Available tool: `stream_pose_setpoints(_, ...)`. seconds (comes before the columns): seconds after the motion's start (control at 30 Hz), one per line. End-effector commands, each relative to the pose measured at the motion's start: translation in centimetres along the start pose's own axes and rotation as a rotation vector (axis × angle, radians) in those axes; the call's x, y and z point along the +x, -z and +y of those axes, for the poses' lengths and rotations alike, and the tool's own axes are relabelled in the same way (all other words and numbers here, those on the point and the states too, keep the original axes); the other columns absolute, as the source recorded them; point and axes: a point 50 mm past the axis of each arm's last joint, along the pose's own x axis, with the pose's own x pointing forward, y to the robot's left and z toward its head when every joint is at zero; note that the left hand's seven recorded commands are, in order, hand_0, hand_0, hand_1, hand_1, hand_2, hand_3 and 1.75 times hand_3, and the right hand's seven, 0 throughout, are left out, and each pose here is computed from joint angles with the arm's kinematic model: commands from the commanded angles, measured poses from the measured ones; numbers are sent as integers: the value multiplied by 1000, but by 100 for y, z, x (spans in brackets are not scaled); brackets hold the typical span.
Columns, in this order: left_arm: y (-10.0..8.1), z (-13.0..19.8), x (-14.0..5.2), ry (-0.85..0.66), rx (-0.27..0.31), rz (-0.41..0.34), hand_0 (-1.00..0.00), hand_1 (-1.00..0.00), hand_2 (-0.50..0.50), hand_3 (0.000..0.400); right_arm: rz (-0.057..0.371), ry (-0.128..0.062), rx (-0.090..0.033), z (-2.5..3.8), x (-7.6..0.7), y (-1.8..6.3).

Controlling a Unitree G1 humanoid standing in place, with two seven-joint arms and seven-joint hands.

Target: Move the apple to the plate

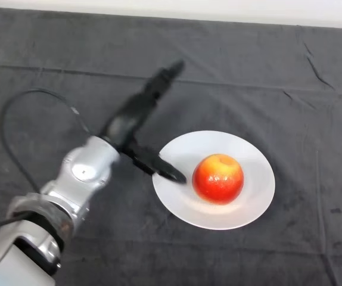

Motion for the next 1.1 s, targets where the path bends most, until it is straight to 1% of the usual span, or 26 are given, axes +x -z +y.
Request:
stream_pose_setpoints(0.03, -188, 315, 106, -101, 23, -65, 0, 0, 0, 0, 343, 14, -66, -184, -711, 555)
stream_pose_setpoints(0.27, -202, 715, -34, -309, -4, -105, 0, 0, 0, 0, 343, 14, -66, -184, -711, 555)
stream_pose_setpoints(0.43, -174, 992, -217, -441, -7, -126, 0, 0, 0, 0, 343, 14, -66, -184, -711, 555)
stream_pose_setpoints(0.8, -84, 1429, -655, -681, 27, -139, 0, 0, 0, 0, 343, 14, -66, -184, -711, 555)
stream_pose_setpoints(1.1, 1, 1702, -1011, -827, 59, -104, 0, 0, 0, 0, 343, 14, -66, -184, -711, 555)
